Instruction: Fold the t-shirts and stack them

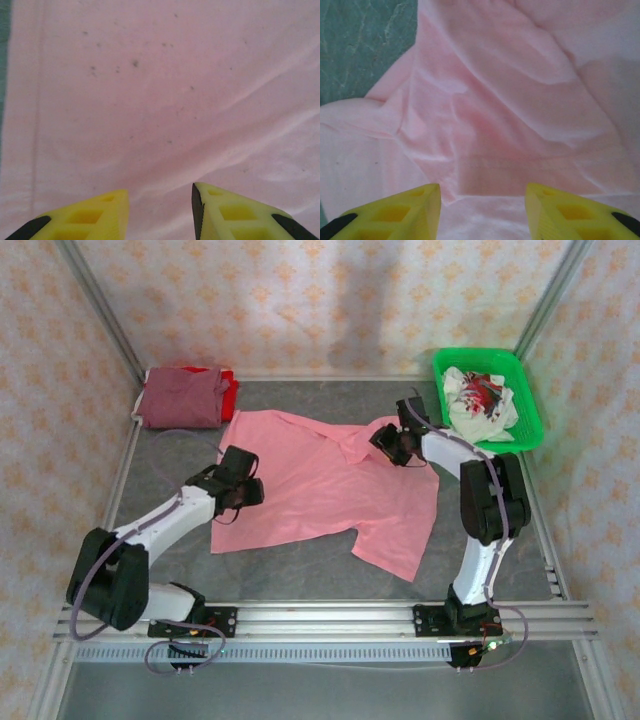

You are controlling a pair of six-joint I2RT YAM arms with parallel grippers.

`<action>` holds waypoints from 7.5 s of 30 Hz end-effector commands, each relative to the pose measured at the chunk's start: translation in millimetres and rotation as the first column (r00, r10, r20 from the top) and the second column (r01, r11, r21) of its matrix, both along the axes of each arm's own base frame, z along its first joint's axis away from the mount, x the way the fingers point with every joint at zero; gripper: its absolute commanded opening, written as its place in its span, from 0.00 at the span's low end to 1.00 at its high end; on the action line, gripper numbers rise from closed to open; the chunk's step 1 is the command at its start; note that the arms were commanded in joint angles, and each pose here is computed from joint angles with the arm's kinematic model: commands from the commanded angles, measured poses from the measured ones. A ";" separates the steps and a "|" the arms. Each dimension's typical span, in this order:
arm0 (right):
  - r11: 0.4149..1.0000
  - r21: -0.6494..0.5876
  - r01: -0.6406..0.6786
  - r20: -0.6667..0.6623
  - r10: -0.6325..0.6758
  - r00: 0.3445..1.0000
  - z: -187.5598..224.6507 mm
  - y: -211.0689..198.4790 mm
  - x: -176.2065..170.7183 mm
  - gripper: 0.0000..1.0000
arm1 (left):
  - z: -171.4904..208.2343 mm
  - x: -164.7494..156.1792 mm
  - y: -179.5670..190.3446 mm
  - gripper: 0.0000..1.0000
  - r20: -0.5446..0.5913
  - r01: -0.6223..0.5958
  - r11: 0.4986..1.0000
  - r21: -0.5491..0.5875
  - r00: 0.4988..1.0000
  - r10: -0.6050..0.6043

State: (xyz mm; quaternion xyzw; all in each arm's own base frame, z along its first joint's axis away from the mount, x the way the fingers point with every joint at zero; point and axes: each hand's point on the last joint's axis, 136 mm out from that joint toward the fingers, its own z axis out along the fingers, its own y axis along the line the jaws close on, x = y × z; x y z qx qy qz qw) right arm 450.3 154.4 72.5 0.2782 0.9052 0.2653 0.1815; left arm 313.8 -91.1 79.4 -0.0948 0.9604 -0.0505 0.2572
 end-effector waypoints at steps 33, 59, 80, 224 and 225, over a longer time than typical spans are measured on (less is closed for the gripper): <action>0.991 0.049 0.125 0.142 -0.131 0.981 48.0 17.3 81.6 0.00 | -46.0 6.8 23.7 0.37 -0.051 -0.102 0.990 0.093 0.993 0.107; 0.947 0.229 0.227 0.063 -0.247 0.967 -2.2 53.3 7.9 0.51 | -34.4 1.9 17.0 0.39 -0.012 -0.071 0.997 0.037 0.997 0.071; 0.913 0.196 0.359 0.084 -0.380 0.921 -27.6 40.0 13.1 0.31 | -35.5 4.6 17.9 0.38 -0.014 -0.076 0.996 0.048 0.997 0.076; 0.986 -0.159 -0.042 -0.278 -0.004 0.961 -60.7 -54.7 -322.4 0.53 | -60.6 -112.6 84.1 0.14 -0.246 -0.426 0.904 0.025 0.874 0.419; 0.988 -0.149 -0.043 -0.279 0.000 0.960 -60.9 -52.5 -322.1 0.53 | -60.3 -113.2 84.7 0.12 -0.246 -0.427 0.904 0.028 0.873 0.420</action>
